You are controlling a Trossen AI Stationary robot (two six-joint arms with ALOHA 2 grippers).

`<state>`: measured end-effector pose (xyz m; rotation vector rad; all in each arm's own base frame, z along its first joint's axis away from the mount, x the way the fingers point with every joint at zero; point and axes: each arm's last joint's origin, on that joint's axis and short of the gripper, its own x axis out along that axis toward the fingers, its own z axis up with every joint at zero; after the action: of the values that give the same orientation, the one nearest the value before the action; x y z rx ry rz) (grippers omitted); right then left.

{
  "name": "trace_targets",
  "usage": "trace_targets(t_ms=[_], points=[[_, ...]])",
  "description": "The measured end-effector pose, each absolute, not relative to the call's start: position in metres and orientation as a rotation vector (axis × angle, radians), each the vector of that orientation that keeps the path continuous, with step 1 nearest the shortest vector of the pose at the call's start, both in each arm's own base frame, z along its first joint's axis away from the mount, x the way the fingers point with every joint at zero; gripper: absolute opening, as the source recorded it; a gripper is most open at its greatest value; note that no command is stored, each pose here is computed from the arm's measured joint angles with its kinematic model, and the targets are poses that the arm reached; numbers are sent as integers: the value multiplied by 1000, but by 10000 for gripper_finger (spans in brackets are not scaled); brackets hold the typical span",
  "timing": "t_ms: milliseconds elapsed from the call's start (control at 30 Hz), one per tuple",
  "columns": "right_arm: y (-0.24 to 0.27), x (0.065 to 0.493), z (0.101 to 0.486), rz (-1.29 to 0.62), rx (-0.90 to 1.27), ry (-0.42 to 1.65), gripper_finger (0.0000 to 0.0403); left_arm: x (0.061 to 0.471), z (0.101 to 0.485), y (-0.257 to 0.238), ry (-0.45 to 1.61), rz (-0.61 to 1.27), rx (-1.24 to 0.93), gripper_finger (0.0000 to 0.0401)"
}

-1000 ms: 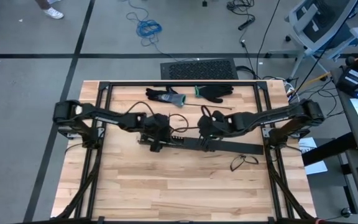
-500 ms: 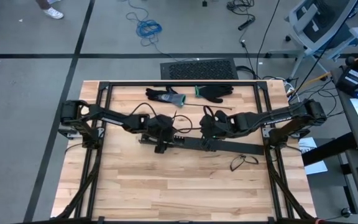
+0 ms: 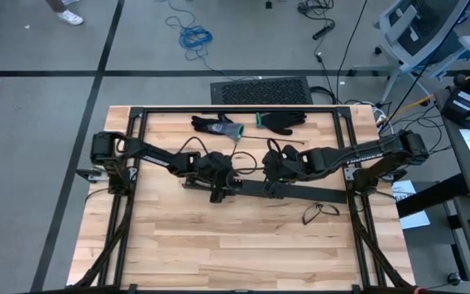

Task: Ziptie cables
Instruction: Close the black cable duct

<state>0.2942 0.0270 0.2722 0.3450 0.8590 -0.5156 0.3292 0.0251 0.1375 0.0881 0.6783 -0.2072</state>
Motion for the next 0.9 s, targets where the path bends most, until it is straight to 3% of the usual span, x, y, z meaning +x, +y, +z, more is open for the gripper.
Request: trace_targets(t_ms=[500, 900], points=[[27, 295, 273, -522, 365, 848, 0, 335, 129, 26, 651, -197, 67, 367], [27, 298, 275, -511, 372, 815, 0, 338, 118, 27, 665, -187, 36, 318]])
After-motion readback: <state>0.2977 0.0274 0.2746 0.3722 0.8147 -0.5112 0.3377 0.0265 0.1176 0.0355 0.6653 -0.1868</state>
